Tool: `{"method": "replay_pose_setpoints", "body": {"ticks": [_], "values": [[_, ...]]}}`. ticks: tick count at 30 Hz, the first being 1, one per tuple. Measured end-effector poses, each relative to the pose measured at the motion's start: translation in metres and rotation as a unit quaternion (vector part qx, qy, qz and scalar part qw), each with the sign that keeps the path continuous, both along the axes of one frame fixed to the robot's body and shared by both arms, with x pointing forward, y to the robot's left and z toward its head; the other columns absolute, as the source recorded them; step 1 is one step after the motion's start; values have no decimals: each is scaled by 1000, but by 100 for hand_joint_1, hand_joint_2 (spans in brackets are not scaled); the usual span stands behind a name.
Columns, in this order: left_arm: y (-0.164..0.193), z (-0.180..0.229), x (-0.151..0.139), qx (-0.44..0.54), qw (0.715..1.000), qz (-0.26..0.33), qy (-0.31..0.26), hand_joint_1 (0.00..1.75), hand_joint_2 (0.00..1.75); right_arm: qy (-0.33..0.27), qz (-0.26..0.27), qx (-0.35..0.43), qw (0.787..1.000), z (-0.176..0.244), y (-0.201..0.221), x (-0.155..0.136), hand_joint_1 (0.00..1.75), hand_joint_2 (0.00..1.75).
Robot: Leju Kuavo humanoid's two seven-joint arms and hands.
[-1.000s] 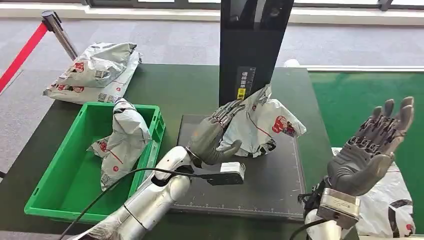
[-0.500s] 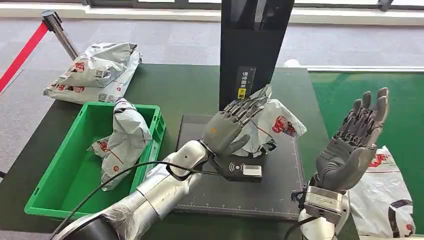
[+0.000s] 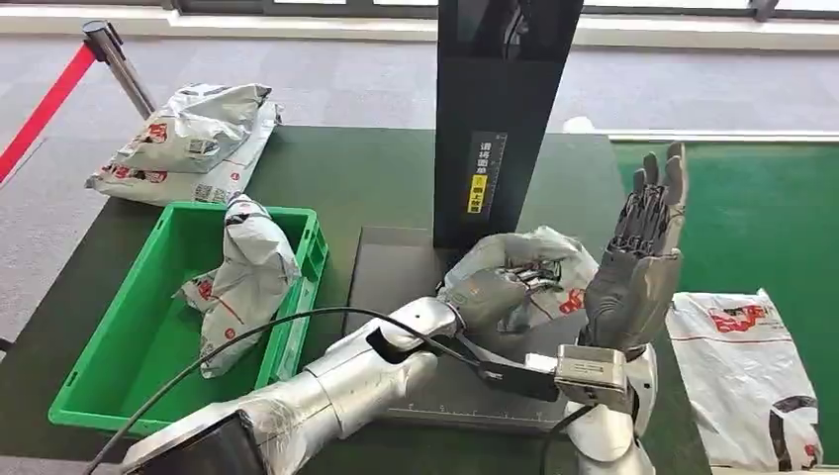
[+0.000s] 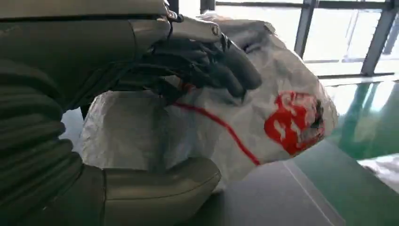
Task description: Moved the parcel from conveyor to table for the left to box.
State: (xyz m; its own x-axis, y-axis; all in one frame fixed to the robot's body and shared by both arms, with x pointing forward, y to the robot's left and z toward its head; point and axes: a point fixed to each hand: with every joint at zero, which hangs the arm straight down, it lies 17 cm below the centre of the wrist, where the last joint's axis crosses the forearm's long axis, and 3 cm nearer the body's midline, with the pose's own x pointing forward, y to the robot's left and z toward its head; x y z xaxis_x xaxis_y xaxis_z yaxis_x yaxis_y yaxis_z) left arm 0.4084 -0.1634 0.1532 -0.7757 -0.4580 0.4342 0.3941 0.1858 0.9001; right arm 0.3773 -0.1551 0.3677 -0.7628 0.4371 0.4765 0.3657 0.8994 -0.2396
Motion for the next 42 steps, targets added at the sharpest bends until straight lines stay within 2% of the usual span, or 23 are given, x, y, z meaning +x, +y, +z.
{"method": "replay_pose_setpoints", "body": {"ticks": [3, 8, 11, 13, 14, 18, 23, 32, 35, 40, 41, 42], "values": [[-4, -24, -20, 28, 998, -38, 43, 175, 175, 8, 16, -2, 1000, -3, 9, 3, 0, 0], [0, -62, -39, 100, 992, -63, 38, 175, 175, 18, 27, -6, 999, -8, 18, 7, 0, 0], [10, -77, -31, 130, 990, -42, 24, 175, 175, 24, 28, -6, 999, -13, 19, 8, 0, 0], [19, -78, -15, 136, 991, -4, -9, 175, 175, 28, 28, -8, 999, -16, 19, 7, 0, 0], [21, -77, -10, 136, 991, 7, -19, 175, 175, 30, 28, -8, 999, -18, 19, 7, 0, 175], [30, -75, 5, 137, 988, 41, -50, 175, 175, 33, 25, -13, 999, -20, 19, 6, 0, 175], [41, -34, 34, 68, 980, 115, -146, 175, 175, 39, 20, -10, 999, -23, 16, -1, 0, 175], [49, -30, 42, 59, 977, 133, -156, 175, 175, 36, 18, -6, 999, -20, 14, -5, 0, 175], [51, -4, 46, 9, 971, 147, -188, 175, 175, 39, 15, -4, 999, -20, 12, -4, 0, 175], [38, 46, 36, -76, 966, 118, -218, 175, 175, 37, 14, -7, 999, -19, 13, -5, 0, 175], [35, 52, 33, -82, 965, 113, -221, 161, 175, 36, 14, -8, 999, -19, 13, -5, 0, 175], [33, 59, 30, -88, 965, 108, -223, 0, 175, 35, 14, -9, 999, -19, 13, -6, 0, 175]]}}
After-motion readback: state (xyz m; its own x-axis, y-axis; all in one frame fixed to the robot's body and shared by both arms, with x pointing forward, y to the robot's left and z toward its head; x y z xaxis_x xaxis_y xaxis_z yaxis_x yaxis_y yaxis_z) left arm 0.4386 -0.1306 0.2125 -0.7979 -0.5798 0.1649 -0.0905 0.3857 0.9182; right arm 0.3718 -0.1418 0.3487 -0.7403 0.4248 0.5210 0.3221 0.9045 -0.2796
